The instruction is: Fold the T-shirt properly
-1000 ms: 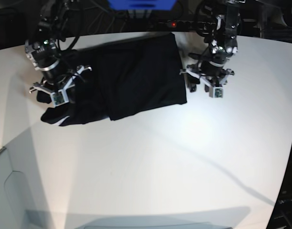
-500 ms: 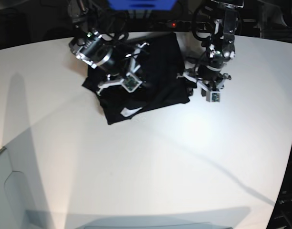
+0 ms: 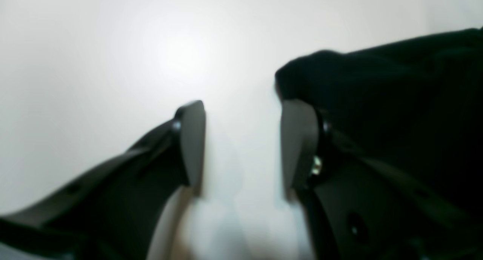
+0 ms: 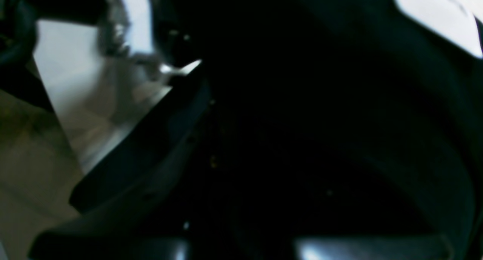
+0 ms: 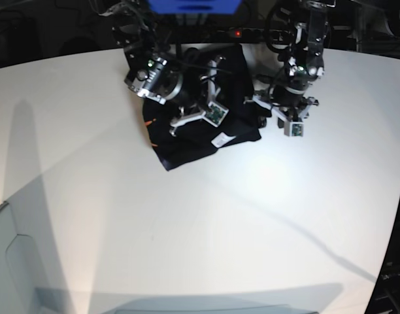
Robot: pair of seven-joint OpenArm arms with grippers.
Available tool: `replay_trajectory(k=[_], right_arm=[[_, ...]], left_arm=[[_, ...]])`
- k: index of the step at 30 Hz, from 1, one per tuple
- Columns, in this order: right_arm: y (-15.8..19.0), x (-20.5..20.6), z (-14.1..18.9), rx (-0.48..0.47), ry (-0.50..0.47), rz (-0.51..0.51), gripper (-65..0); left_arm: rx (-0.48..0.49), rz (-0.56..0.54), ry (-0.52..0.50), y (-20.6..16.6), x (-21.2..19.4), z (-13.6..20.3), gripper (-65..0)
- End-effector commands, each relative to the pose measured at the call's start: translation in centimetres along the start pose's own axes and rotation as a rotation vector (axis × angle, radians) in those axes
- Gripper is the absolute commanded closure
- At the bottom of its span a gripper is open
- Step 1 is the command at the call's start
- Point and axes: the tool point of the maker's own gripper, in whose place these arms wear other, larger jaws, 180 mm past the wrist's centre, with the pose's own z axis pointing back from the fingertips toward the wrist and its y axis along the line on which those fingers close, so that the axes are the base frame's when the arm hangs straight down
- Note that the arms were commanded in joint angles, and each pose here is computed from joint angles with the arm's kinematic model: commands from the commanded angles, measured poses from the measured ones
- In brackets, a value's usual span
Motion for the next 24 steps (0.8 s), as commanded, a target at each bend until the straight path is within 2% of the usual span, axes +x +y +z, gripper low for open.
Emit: replay_trajectory(k=[1, 5, 10, 16, 22, 24], right_arm=[[0.2, 3.1, -0.1, 0.009, -0.101, -0.012, 0.0], [-0.1, 4.6, -1.1, 0.013, -0.130, -0.025, 0.0], [0.1, 3.4, -3.1, 0.050, -0.085, -0.056, 0.0], [0.6, 2.2, -3.7, 0.068, -0.054, -0.071, 0.0], [0.6, 2.2, -3.8, 0.071, -0.052, -0.074, 0.0], [0.7, 2.2, -3.8, 0.072, -0.052, -0.073, -3.9]], left_arm=[[-0.002, -0.005, -0.027, 0.0, 1.0, 0.2, -31.6], [-0.001, -0.001, -0.029, 0.0, 1.0, 0.2, -31.6], [0.005, -0.003, -0.039, 0.2, 1.2, 0.8, -31.6], [0.083, 0.024, -0.092, 3.1, 2.3, 3.4, -31.6], [0.161, 0.041, -0.083, 6.0, 1.5, 5.0, -31.6], [0.177, 0.045, -0.077, 6.6, 1.2, 5.2, -31.6]])
